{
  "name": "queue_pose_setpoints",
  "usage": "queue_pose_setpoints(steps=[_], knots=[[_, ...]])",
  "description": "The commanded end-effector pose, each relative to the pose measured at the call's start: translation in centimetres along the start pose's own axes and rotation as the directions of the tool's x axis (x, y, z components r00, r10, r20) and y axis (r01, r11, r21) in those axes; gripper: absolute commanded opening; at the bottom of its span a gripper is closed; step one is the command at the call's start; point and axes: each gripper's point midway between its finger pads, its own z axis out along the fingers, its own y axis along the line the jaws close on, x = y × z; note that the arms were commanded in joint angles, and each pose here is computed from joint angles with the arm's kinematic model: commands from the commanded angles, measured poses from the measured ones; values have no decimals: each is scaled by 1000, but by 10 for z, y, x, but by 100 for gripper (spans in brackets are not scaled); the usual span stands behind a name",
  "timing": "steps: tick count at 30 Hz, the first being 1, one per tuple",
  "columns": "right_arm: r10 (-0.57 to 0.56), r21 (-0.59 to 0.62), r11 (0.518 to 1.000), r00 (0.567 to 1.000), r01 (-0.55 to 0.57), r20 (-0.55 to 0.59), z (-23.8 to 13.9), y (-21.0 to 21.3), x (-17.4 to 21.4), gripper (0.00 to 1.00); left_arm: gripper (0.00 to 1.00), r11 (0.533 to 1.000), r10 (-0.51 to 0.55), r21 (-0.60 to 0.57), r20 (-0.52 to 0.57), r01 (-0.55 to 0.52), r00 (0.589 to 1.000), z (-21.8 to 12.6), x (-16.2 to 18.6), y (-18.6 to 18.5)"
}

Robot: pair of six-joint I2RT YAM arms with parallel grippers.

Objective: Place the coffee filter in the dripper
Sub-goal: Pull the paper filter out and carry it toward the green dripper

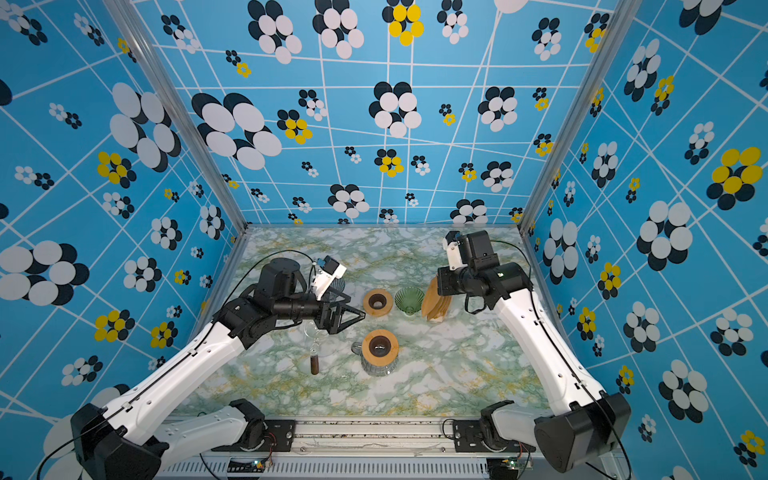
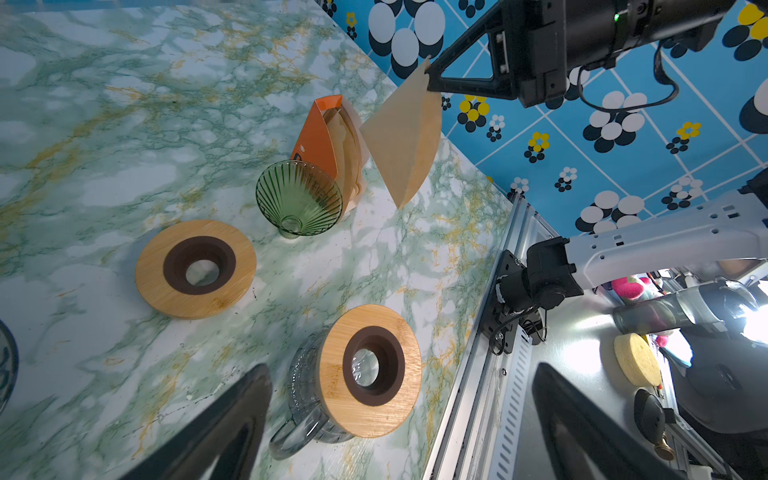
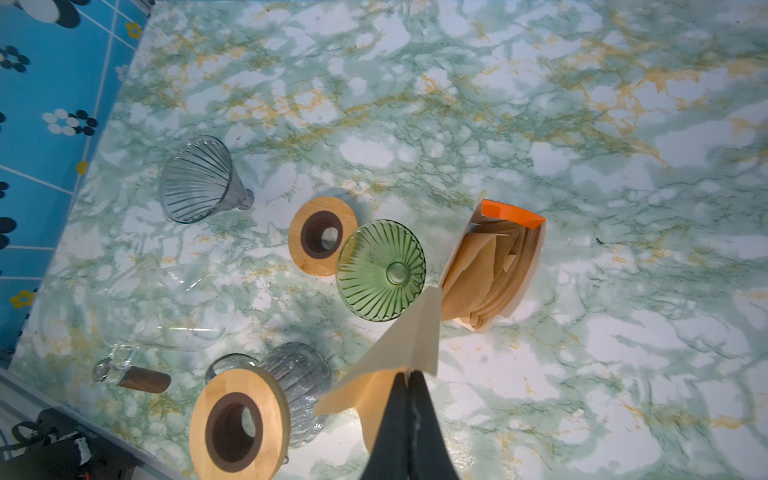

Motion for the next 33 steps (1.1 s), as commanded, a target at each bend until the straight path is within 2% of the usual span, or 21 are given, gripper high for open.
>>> queue_pose_setpoints(steps=[1,14,33], knots=[[-19,30,999,999,18,39,5,-9,-19,1,99,1000,-4,14,-12,4,1000,3,4,-1],[-10,56,998,1000,11,-21,50,-28,-27,0,99,1000,-3,6,-26,3,1000,5,7,0],[21,142,990,992,-3,-121,88,-53,1,2,99,1000,-2,-10,-40,1,999,6,9,2]])
